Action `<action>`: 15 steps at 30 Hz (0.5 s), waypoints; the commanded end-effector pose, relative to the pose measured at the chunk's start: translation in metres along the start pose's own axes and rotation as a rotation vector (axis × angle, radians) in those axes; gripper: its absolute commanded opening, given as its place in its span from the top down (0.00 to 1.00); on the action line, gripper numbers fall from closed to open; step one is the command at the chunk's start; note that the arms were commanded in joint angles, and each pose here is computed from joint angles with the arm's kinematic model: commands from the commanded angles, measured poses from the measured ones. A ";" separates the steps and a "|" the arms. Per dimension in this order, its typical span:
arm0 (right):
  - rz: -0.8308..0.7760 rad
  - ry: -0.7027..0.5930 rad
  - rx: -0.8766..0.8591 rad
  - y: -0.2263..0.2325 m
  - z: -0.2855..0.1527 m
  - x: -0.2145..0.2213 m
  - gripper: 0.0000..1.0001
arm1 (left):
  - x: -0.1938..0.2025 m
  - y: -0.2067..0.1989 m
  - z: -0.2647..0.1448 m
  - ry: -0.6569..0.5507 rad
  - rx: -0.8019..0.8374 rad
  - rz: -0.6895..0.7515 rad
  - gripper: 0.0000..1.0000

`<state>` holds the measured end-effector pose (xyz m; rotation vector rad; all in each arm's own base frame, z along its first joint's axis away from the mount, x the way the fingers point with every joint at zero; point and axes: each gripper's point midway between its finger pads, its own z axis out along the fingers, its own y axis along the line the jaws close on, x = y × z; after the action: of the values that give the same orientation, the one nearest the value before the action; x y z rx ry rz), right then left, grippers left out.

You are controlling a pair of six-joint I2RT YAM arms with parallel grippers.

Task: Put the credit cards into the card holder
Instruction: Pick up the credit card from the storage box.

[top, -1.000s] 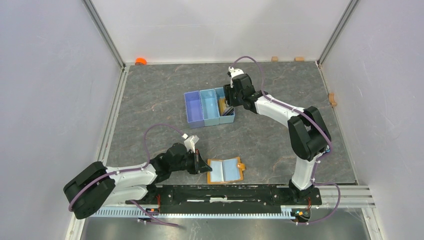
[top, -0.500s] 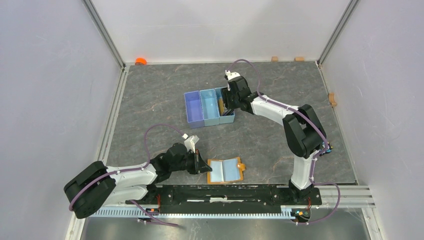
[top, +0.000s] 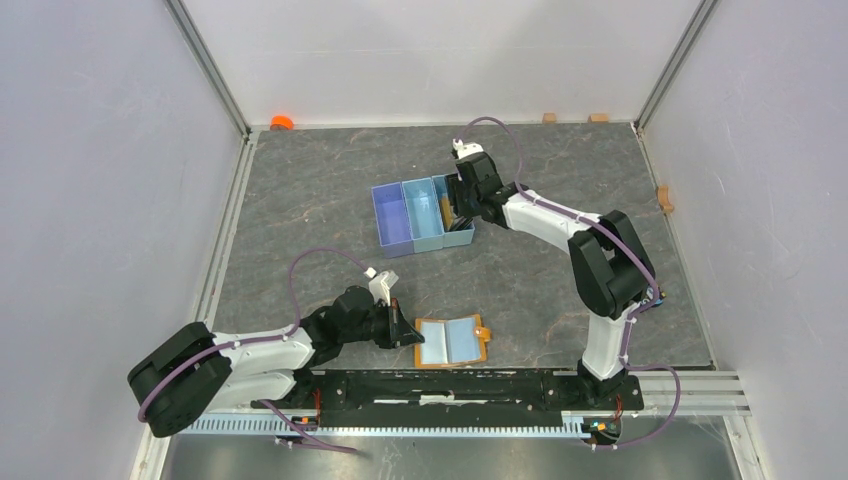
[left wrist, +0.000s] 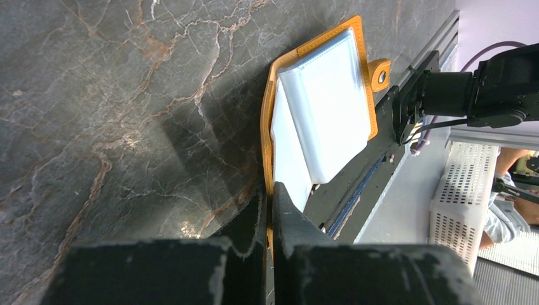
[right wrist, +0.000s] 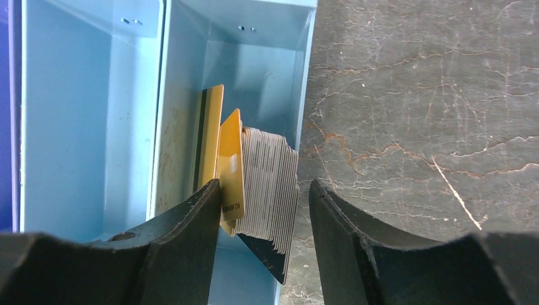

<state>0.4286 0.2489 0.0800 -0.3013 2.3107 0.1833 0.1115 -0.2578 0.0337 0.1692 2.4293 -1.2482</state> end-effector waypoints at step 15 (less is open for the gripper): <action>0.009 -0.113 0.050 -0.012 -0.027 -0.045 0.47 | -0.001 -0.009 -0.001 0.002 0.052 0.022 0.98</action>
<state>0.4307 0.2428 0.0927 -0.2815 2.2867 0.1536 0.1090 -0.2593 0.0356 0.1836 2.4275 -1.2695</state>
